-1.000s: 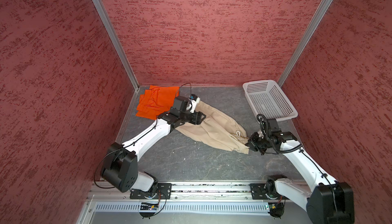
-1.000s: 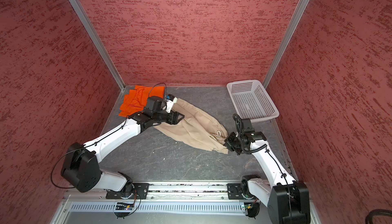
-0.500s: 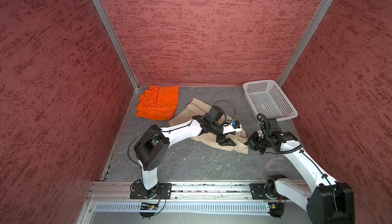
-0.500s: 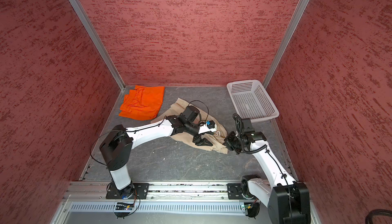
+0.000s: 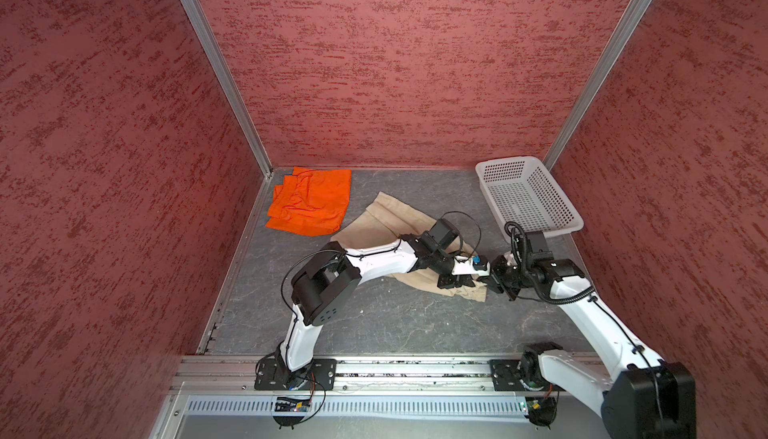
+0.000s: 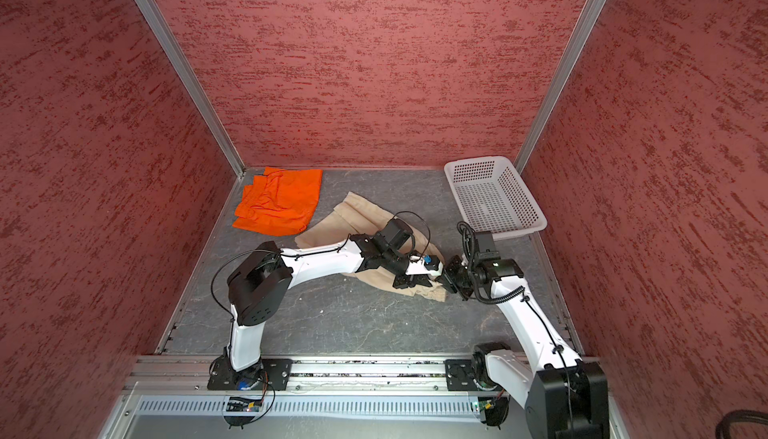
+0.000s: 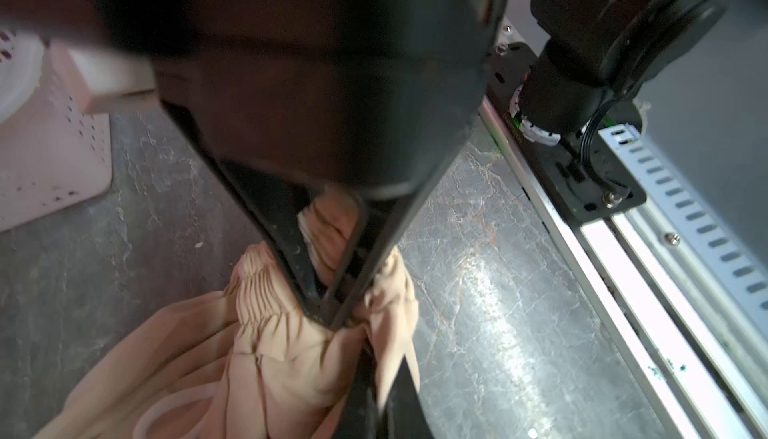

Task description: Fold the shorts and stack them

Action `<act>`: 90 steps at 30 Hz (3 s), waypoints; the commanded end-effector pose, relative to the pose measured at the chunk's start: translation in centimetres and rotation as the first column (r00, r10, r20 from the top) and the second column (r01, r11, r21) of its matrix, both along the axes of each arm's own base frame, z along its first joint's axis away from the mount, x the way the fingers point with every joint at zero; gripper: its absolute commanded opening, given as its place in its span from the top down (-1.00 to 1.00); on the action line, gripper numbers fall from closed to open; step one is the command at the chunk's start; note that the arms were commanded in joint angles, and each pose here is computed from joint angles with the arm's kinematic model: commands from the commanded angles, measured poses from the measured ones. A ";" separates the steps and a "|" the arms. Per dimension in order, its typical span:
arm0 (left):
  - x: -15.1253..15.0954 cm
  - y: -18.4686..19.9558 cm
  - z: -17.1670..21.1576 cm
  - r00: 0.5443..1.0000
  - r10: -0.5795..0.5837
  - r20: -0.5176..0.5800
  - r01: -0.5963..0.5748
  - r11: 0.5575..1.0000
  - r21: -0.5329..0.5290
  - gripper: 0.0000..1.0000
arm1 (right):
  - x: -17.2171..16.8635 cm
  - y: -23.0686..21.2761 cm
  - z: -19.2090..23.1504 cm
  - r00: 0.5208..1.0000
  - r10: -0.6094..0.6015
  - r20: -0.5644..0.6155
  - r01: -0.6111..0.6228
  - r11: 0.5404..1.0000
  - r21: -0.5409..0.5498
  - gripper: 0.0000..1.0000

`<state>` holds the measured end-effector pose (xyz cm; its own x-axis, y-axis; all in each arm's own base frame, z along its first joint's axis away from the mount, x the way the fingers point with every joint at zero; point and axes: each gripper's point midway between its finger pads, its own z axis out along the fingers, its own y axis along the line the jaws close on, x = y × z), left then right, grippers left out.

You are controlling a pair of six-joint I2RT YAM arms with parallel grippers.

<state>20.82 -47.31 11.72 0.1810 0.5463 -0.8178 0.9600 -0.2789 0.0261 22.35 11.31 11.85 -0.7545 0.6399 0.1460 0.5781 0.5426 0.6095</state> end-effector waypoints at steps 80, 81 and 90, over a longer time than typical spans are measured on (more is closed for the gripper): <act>17.6 5.2 8.3 0.700 0.693 -0.175 -0.703 0.711 0.002 -0.45 | 2.0 1.3 1.4 0.977 -0.012 0.215 0.036 0.993 -0.109 0.96; 17.9 7.0 8.1 0.648 0.731 -0.214 -0.743 0.668 0.032 -0.42 | 2.1 2.2 1.0 0.978 0.006 0.209 0.016 0.995 -0.102 0.98; 19.2 24.1 -0.9 -0.045 0.924 -0.380 -0.900 0.127 0.417 0.09 | 1.1 5.6 -4.8 0.990 0.104 0.093 -0.092 0.989 -0.119 1.00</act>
